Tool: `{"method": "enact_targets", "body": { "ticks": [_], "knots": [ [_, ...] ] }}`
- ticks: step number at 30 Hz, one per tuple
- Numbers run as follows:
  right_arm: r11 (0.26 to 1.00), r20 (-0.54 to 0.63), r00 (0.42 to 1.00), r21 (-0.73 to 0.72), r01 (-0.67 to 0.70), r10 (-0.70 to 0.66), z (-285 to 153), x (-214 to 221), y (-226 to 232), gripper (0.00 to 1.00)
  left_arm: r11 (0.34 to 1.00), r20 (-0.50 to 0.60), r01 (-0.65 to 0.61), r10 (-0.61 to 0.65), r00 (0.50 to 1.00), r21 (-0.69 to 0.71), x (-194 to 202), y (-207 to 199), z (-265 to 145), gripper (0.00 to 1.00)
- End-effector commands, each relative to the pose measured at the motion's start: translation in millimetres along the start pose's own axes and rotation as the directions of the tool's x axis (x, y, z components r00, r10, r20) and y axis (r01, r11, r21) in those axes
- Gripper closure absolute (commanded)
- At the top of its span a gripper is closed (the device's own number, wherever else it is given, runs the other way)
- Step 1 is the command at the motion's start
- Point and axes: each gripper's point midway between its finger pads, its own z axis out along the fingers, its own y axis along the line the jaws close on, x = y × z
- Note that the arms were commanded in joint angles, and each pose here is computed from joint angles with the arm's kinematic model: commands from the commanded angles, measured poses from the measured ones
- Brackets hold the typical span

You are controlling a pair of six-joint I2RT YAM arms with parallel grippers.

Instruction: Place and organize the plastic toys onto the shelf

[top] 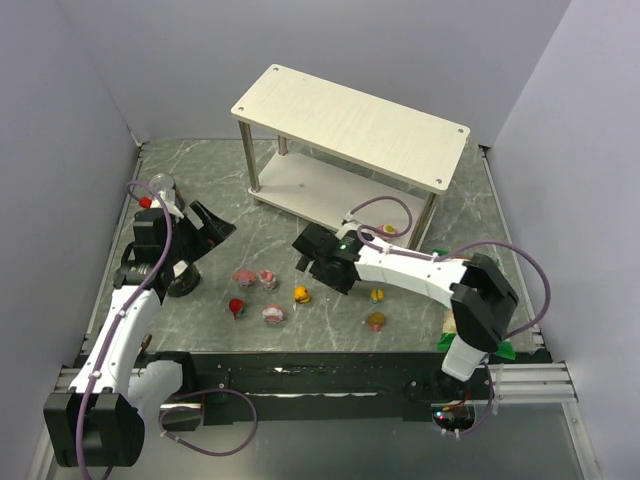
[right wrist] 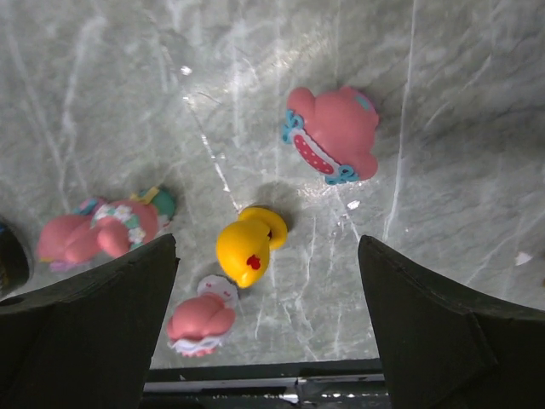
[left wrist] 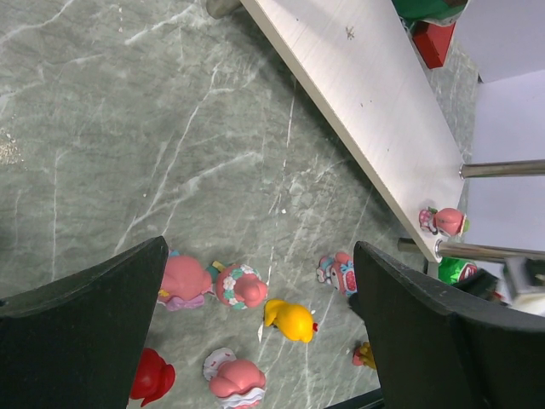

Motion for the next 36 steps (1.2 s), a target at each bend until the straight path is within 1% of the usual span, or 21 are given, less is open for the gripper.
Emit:
{"method": "enact_targets", "body": {
  "ticks": [1, 4, 13, 19, 30, 36],
  "knots": [
    [0.994, -0.021, 0.995, 0.045, -0.097, 0.098, 4.1, 8.0, 3.3, 0.09, 1.0, 0.013, -0.013, 0.013, 1.0, 0.026, -1.4, -4.1, -0.7, 0.04],
    [0.989, -0.002, 0.992, 0.082, -0.125, 0.125, 11.7, 7.2, -0.2, 0.1, 0.999, 0.008, -0.015, 0.015, 1.0, 0.028, 0.5, -2.7, 1.1, 0.04],
    [0.975, 0.048, 0.988, 0.164, -0.153, 0.147, 29.9, 4.8, -6.9, 0.12, 0.999, 0.001, -0.029, 0.029, 1.0, 0.015, 2.7, 2.6, 4.3, 0.04],
    [0.963, 0.111, 0.982, 0.208, -0.173, 0.152, 36.8, -4.1, -13.5, 0.13, 0.999, 0.002, -0.031, 0.031, 1.0, 0.017, 4.0, 3.3, 4.9, 0.04],
    [0.945, 0.153, 0.975, 0.261, -0.197, 0.161, 51.5, -12.6, -25.8, 0.15, 0.999, 0.001, -0.029, 0.029, 1.0, 0.013, 4.7, 5.5, 6.5, 0.04],
    [0.94, 0.149, 0.976, 0.281, -0.195, 0.158, 59.3, -11.2, -31.5, 0.17, 1.0, -0.002, -0.028, 0.028, 1.0, 0.01, 5.9, 6.3, 7.0, 0.04]
  ]
}}
